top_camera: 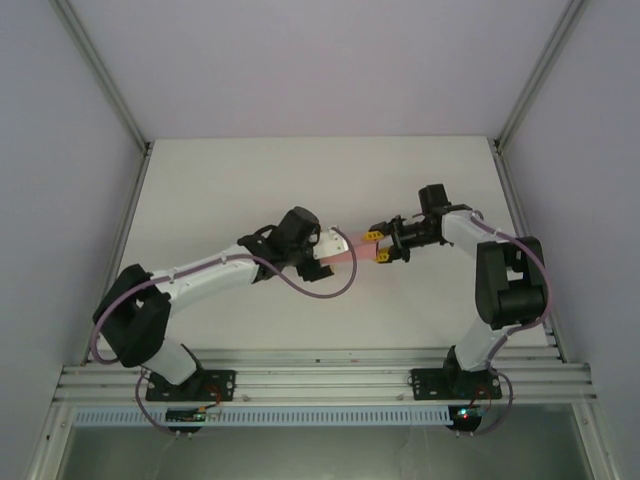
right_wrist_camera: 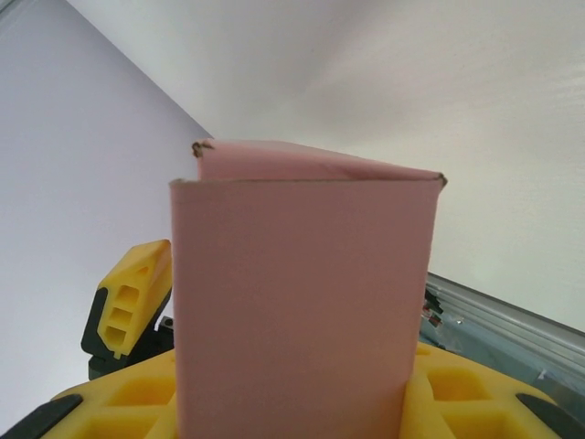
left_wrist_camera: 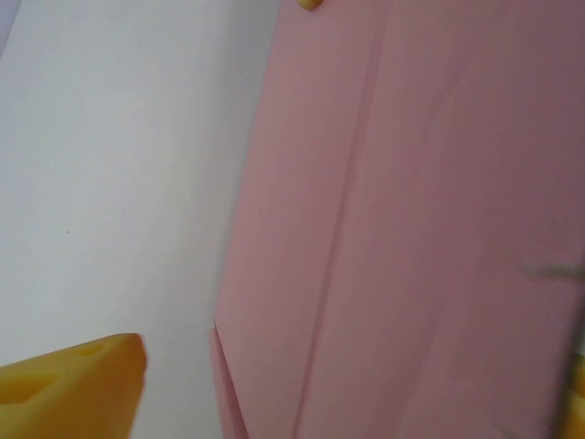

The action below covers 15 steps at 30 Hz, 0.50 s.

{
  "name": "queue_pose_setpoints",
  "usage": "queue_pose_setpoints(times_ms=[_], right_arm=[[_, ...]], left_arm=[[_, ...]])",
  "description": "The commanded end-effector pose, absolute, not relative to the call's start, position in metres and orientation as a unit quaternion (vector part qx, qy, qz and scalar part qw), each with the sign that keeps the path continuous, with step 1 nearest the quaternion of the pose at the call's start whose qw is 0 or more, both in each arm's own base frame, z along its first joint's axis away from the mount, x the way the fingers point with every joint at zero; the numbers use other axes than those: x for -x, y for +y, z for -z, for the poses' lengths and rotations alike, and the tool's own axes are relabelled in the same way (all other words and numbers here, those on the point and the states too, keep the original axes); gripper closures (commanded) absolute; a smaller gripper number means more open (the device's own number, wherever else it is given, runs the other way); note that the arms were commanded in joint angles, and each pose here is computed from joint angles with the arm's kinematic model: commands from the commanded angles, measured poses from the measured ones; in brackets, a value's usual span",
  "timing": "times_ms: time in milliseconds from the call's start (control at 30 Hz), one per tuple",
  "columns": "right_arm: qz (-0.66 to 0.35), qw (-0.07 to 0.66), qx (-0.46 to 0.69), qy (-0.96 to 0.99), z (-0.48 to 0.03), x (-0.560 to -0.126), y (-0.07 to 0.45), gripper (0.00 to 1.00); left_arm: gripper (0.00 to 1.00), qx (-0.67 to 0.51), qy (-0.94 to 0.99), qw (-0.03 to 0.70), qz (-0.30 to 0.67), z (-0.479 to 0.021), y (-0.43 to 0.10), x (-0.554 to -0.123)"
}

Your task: Assemble paper box

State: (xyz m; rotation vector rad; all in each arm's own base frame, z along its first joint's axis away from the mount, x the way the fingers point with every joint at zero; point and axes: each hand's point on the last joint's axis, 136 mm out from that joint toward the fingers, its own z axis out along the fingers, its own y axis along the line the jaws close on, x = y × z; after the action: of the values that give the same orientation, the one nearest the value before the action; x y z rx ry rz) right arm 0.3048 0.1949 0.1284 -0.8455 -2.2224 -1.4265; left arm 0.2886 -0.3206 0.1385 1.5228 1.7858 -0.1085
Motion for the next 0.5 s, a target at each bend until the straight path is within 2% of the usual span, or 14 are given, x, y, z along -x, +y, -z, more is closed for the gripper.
queue_pose_setpoints(times_ms=[0,100,133,267,367,467], right_arm=[[0.516,0.200,0.301,-0.777,-0.140,-0.304,0.197,0.65],[0.517,0.203,0.302,-0.775,-0.140,-0.304,0.196,0.64],[0.516,0.203,0.303,-0.775,-0.140,-0.303,0.196,0.61],[0.516,0.195,0.297,-0.779,-0.143,-0.304,0.195,0.53],[0.516,0.185,0.298,-0.782,-0.146,-0.305,0.192,0.41],[0.524,0.158,0.293,-0.784,-0.152,-0.311,0.190,0.36]], left_arm=[[0.21,-0.606,0.684,0.404,0.030,-0.150,-0.329,-0.297],[0.38,-0.605,0.682,0.410,0.023,-0.153,-0.329,-0.300],[0.39,-0.605,0.681,0.412,0.023,-0.155,-0.329,-0.300],[0.56,-0.604,0.676,0.421,0.023,-0.161,-0.328,-0.299],[0.63,-0.606,0.672,0.425,0.026,-0.165,-0.327,-0.296],[0.67,-0.617,0.669,0.413,0.033,-0.163,-0.326,-0.290]])
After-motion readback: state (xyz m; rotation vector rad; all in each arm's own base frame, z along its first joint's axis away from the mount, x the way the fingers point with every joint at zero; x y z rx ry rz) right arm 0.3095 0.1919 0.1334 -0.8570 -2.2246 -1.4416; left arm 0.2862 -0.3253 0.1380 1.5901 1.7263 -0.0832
